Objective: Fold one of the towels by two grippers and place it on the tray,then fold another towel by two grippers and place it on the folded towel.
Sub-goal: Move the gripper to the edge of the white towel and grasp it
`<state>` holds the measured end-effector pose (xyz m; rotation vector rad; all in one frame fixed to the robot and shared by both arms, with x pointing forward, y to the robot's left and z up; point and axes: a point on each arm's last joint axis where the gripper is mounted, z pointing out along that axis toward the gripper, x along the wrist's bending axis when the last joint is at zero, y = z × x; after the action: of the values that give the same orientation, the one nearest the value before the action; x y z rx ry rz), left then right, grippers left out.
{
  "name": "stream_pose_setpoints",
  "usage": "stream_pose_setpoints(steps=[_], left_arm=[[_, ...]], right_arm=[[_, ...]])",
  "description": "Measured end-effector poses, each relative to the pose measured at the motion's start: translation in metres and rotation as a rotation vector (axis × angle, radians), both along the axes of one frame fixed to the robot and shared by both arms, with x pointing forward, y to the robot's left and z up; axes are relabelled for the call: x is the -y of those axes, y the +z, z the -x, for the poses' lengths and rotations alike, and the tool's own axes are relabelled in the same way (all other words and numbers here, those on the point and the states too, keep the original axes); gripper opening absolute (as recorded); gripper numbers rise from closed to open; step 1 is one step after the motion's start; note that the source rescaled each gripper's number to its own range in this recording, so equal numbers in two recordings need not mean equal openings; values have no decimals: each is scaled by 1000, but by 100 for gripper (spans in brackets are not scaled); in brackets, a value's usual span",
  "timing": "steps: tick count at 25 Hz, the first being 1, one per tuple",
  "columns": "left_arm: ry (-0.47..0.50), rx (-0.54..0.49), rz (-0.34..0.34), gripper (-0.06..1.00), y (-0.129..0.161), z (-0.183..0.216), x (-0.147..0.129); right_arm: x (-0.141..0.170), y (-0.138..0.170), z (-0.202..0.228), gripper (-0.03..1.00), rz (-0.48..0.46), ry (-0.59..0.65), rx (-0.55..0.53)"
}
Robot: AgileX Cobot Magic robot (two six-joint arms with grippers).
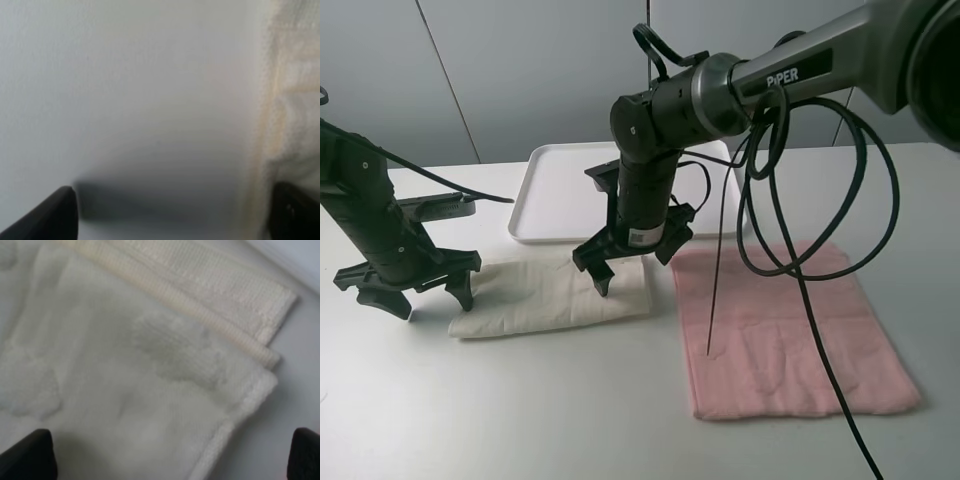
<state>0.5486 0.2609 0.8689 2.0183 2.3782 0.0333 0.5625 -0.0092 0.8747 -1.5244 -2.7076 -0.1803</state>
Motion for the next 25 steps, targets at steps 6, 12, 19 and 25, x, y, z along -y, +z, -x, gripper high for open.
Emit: stream_pose_setpoints(steps=[6, 12, 19, 25], left_arm=[[-14, -4, -1, 98, 0, 0, 0], [-16, -4, -1, 98, 0, 0, 0], [-17, -5, -1, 98, 0, 0, 0], [-18, -5, -1, 98, 0, 0, 0]], right_arm=[[4, -7, -5, 100, -5, 2, -10], [2, -7, -6, 100, -17, 1, -10], [2, -7, -6, 95, -21, 12, -4], [1, -7, -7, 73, -29, 16, 7]])
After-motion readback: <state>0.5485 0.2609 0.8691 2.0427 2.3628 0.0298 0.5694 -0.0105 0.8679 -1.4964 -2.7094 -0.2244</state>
